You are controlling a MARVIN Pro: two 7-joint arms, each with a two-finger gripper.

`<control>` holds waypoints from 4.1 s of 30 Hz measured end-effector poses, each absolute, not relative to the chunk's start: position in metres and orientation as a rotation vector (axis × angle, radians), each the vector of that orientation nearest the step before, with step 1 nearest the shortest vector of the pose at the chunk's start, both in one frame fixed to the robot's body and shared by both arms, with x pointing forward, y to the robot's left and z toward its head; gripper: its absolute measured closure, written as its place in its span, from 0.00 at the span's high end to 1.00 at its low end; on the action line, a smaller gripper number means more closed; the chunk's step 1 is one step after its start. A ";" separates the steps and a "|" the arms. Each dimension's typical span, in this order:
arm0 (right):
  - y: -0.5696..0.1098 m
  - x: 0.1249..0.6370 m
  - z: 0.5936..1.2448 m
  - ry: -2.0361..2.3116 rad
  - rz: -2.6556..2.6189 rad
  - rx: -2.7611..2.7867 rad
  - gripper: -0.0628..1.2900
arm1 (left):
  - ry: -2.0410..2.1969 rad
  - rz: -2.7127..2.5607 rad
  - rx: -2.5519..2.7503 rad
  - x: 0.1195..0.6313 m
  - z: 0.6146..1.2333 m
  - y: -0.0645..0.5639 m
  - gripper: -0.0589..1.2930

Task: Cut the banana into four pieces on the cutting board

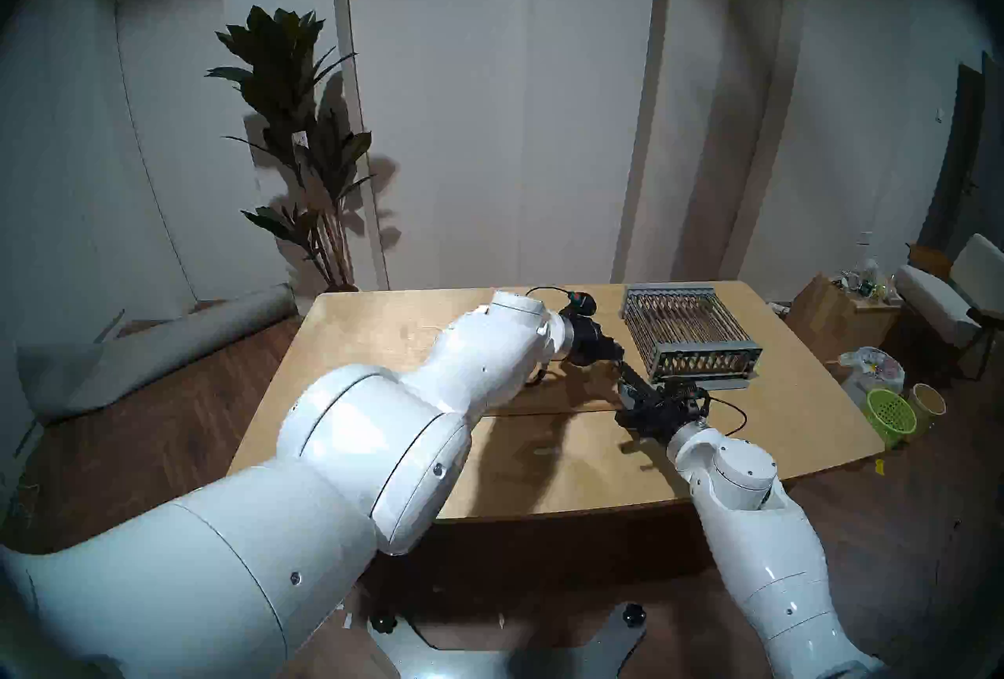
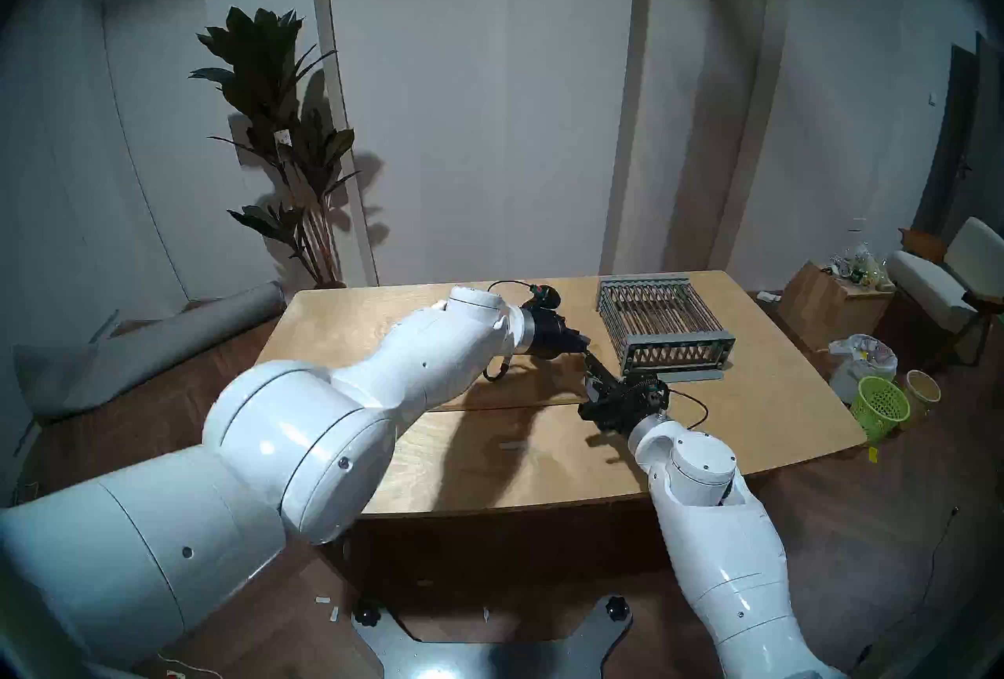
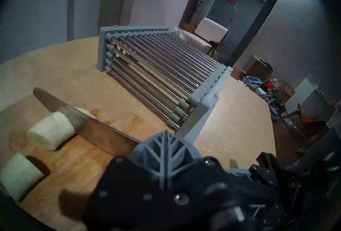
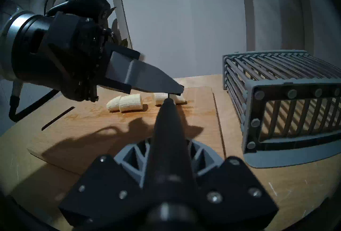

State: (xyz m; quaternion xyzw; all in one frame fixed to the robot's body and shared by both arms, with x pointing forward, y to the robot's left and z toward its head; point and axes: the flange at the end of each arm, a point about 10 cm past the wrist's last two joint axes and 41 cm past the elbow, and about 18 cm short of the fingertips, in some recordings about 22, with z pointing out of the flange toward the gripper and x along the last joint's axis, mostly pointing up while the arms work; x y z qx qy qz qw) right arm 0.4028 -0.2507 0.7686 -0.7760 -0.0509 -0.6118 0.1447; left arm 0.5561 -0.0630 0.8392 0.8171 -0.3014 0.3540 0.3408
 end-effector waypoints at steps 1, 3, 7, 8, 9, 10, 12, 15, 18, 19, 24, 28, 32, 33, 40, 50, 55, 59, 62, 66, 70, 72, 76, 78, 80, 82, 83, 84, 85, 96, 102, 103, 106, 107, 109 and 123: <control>-0.251 0.403 0.769 -0.147 -1.765 -2.235 0.26 | -0.781 0.918 2.137 0.557 0.841 -0.064 0.02; -0.252 0.403 0.771 -0.147 -1.769 -2.232 0.26 | -0.772 0.914 2.153 0.559 0.844 -0.065 0.02; -0.254 0.402 0.773 -0.149 -1.773 -2.230 0.26 | -0.749 0.910 2.178 0.560 0.845 -0.066 0.02; -0.254 0.402 0.774 -0.149 -1.774 -2.230 0.26 | -0.742 0.910 2.185 0.560 0.845 -0.066 0.02; -0.254 0.402 0.774 -0.149 -1.773 -2.230 0.26 | -0.738 0.910 2.188 0.560 0.845 -0.067 0.02; -0.255 0.401 0.774 -0.148 -1.771 -2.232 0.26 | -0.726 0.908 2.196 0.560 0.845 -0.067 0.02; -0.255 0.401 0.773 -0.147 -1.769 -2.233 0.26 | -0.716 0.907 2.202 0.560 0.844 -0.068 0.02; -0.256 0.400 0.773 -0.143 -1.766 -2.236 0.26 | -0.703 0.908 2.207 0.559 0.843 -0.070 0.02; -0.257 0.399 0.772 -0.137 -1.764 -2.238 0.26 | -0.688 0.915 2.209 0.559 0.841 -0.071 0.02; -0.258 0.399 0.772 -0.134 -1.763 -2.238 0.26 | -0.683 0.919 2.209 0.559 0.841 -0.071 0.02; -0.259 0.399 0.772 -0.126 -1.760 -2.239 0.26 | -0.658 0.931 2.207 0.558 0.838 -0.072 0.02; -0.260 0.399 0.771 -0.121 -1.754 -2.242 0.26 | -0.643 0.937 2.207 0.558 0.835 -0.071 0.02; -0.260 0.399 0.768 -0.116 -1.744 -2.248 0.26 | -0.625 0.940 2.210 0.557 0.831 -0.068 0.02; -0.260 0.399 0.768 -0.116 -1.743 -2.249 0.27 | -0.622 0.940 2.211 0.557 0.830 -0.068 0.02; -0.261 0.400 0.764 -0.108 -1.727 -2.260 0.27 | -0.615 0.943 2.233 0.559 0.826 -0.062 0.02; -0.267 0.408 0.766 -0.079 -1.739 -2.269 0.27 | -0.610 0.941 2.294 0.562 0.817 -0.044 0.02; -0.269 0.414 0.770 -0.065 -1.751 -2.268 0.27 | -0.608 0.974 2.300 0.571 0.824 -0.033 0.02; -0.267 0.417 0.773 -0.064 -1.754 -2.256 0.27 | -0.605 1.009 2.272 0.580 0.839 -0.027 0.02; -0.261 0.420 0.776 -0.058 -1.740 -2.230 0.27 | -0.597 1.035 2.241 0.587 0.852 -0.023 0.02; -0.255 0.423 0.778 -0.020 -1.684 -2.195 0.27 | -0.594 1.054 2.199 0.594 0.864 -0.016 0.02; -0.256 0.424 0.778 0.083 -1.588 -2.147 0.27 | -0.590 1.059 2.160 0.597 0.869 -0.006 0.02; -0.259 0.424 0.777 0.155 -1.533 -2.120 0.27 | -0.590 1.059 2.147 0.598 0.869 -0.001 0.02; -0.271 0.423 0.767 0.344 -1.398 -2.038 0.26 | -0.590 1.055 2.129 0.599 0.868 0.011 0.02; -0.275 0.421 0.764 0.411 -1.346 -2.000 0.27 | -0.590 1.053 2.124 0.599 0.866 0.014 0.02; -0.280 0.420 0.760 0.494 -1.279 -1.946 0.26 | -0.592 1.045 2.110 0.599 0.865 0.020 0.02; -0.282 0.420 0.759 0.534 -1.240 -1.919 0.26 | -0.595 1.039 2.098 0.598 0.864 0.023 0.02; -0.282 0.419 0.759 0.546 -1.220 -1.915 0.27 | -0.599 1.035 2.089 0.598 0.863 0.024 0.02; -0.282 0.419 0.761 0.548 -1.209 -1.918 0.26 | -0.603 1.031 2.080 0.597 0.863 0.026 0.02; -0.282 0.420 0.764 0.540 -1.212 -1.924 0.27 | -0.607 1.027 2.070 0.597 0.863 0.028 0.02; -0.248 0.426 0.796 0.146 -1.391 -2.110 0.27 | -0.605 1.024 2.043 0.597 0.863 0.038 0.02; -0.219 0.422 0.807 -0.143 -1.514 -2.183 0.27 | -0.556 1.038 2.001 0.600 0.869 0.046 0.02; -0.211 0.418 0.809 -0.220 -1.543 -2.194 0.27 | -0.533 1.049 1.980 0.602 0.873 0.050 0.02; -0.201 0.414 0.811 -0.315 -1.587 -2.210 0.27 | -0.503 1.078 1.949 0.606 0.879 0.058 0.02; -0.199 0.412 0.811 -0.344 -1.602 -2.217 0.27 | -0.491 1.091 1.938 0.608 0.882 0.062 0.02; -0.197 0.408 0.812 -0.394 -1.633 -2.230 0.27 | -0.461 1.125 1.920 0.612 0.887 0.073 0.02; -0.215 0.399 0.817 -0.466 -1.773 -2.297 0.26 | -0.152 1.368 2.121 0.619 0.842 0.204 0.02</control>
